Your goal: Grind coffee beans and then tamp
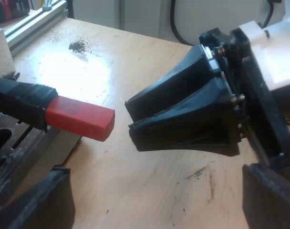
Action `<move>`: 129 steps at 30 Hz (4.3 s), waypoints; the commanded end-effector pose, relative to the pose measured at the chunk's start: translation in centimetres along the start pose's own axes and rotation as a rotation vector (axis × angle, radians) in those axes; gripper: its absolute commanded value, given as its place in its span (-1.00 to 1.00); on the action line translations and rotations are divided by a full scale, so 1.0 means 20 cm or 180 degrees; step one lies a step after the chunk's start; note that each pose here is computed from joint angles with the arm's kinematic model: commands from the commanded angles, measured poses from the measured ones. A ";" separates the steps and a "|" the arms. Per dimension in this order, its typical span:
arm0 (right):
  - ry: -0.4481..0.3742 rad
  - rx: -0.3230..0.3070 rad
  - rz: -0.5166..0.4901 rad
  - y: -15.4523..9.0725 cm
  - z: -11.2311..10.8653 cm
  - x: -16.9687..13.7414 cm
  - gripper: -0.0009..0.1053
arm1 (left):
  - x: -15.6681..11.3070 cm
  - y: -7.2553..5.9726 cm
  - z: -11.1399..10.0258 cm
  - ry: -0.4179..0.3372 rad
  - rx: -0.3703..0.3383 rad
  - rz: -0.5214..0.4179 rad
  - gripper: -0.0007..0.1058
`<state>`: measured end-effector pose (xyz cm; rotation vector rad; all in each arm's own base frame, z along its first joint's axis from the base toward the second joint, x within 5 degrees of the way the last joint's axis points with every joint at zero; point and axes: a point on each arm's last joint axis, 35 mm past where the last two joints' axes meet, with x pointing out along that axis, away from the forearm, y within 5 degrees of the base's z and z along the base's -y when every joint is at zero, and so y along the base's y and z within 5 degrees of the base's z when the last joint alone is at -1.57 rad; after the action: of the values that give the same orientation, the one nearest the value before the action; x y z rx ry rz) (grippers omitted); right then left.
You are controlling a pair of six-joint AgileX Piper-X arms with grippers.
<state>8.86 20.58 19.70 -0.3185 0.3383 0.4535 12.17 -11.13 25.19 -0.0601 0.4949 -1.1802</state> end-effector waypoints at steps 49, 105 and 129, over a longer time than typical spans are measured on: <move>-0.0381 0.0019 -0.0959 -0.08 0.08 0.13 -0.39 | 0.00 -0.01 0.01 -0.0038 0.0005 -0.0062 0.41; 0.1358 0.0264 0.0367 -0.17 0.53 0.17 0.18 | -0.33 -0.19 -0.02 -0.0474 0.0225 0.0438 0.41; 0.1699 0.0319 0.0405 -0.18 0.36 0.41 0.18 | -0.33 -0.19 -0.02 -0.0474 0.0225 0.0438 0.41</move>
<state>19.06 23.36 23.64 -0.3159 0.9044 0.4627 6.82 -6.77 27.91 -0.0436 0.3341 -1.0543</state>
